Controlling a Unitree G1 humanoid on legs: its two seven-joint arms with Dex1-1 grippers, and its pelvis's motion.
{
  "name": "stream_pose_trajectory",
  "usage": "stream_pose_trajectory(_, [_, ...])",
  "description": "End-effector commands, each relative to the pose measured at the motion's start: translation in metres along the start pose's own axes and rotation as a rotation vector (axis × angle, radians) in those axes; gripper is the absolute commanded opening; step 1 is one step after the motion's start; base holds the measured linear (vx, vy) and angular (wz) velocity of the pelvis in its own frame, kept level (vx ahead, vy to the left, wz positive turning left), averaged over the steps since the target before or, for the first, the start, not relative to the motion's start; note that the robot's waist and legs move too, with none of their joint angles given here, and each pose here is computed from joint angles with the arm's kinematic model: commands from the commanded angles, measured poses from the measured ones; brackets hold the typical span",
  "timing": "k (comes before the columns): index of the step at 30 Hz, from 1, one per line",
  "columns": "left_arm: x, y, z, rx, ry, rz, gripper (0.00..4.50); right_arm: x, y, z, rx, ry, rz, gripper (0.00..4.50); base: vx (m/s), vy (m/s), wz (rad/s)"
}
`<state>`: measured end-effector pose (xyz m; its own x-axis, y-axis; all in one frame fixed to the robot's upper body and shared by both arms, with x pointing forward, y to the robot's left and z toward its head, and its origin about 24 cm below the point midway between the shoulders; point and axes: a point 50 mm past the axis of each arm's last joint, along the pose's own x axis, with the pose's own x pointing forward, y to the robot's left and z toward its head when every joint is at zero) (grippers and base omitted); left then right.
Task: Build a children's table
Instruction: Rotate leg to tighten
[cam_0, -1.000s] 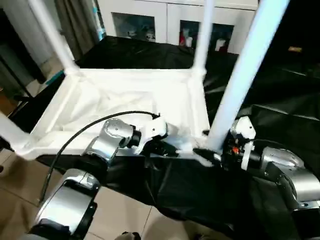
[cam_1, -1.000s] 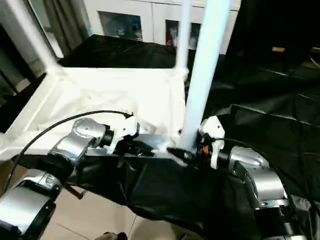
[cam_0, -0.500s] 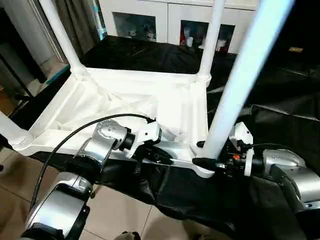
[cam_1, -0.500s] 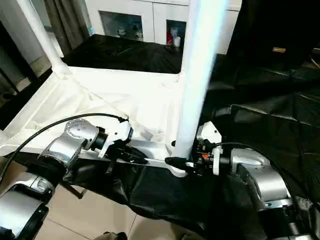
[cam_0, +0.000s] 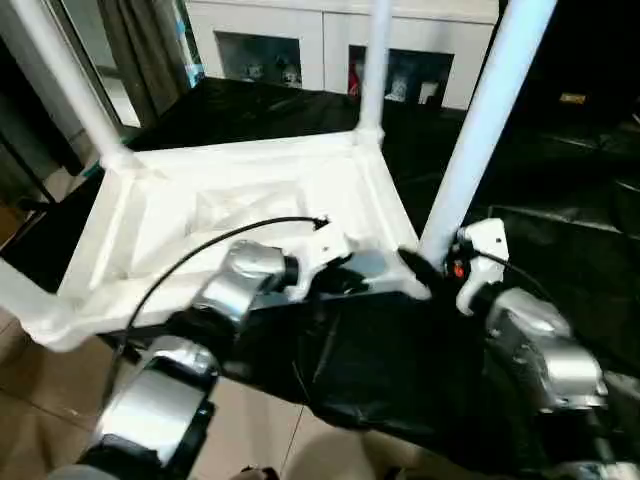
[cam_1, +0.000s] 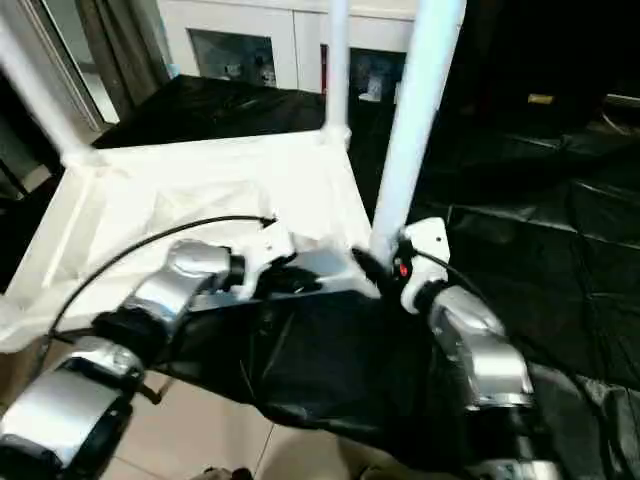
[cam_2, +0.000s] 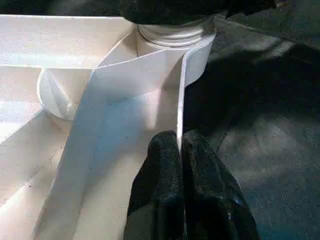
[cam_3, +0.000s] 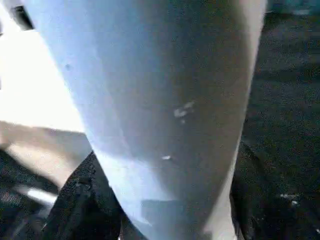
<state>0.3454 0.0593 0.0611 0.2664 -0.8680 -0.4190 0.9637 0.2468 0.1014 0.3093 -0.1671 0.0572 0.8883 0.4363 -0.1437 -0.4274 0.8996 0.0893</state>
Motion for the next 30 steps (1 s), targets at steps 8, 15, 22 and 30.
stream_pose_trajectory(8, [0.017, -0.007, 0.017, -0.006, -0.109, 0.011, 0.00, 0.018, 0.053, -0.016, 0.097, 0.035, 0.230, 3.33, 0.000, 0.000, 0.00])
stream_pose_trajectory(15, [-0.004, -0.013, 0.002, 0.048, -0.063, -0.191, 0.00, -0.008, 0.041, -0.009, -0.014, 0.100, 0.471, 3.59, 0.000, 0.000, 0.00])
stream_pose_trajectory(22, [-0.027, -0.017, -0.011, 0.060, -0.036, -0.345, 0.00, -0.034, 0.023, -0.003, -0.092, 0.193, 0.635, 3.59, 0.000, 0.000, 0.00])
stream_pose_trajectory(30, [-0.045, -0.013, -0.018, 0.055, -0.005, -0.383, 0.00, -0.044, 0.013, 0.000, -0.119, 0.243, 0.694, 3.46, 0.000, 0.000, 0.00])
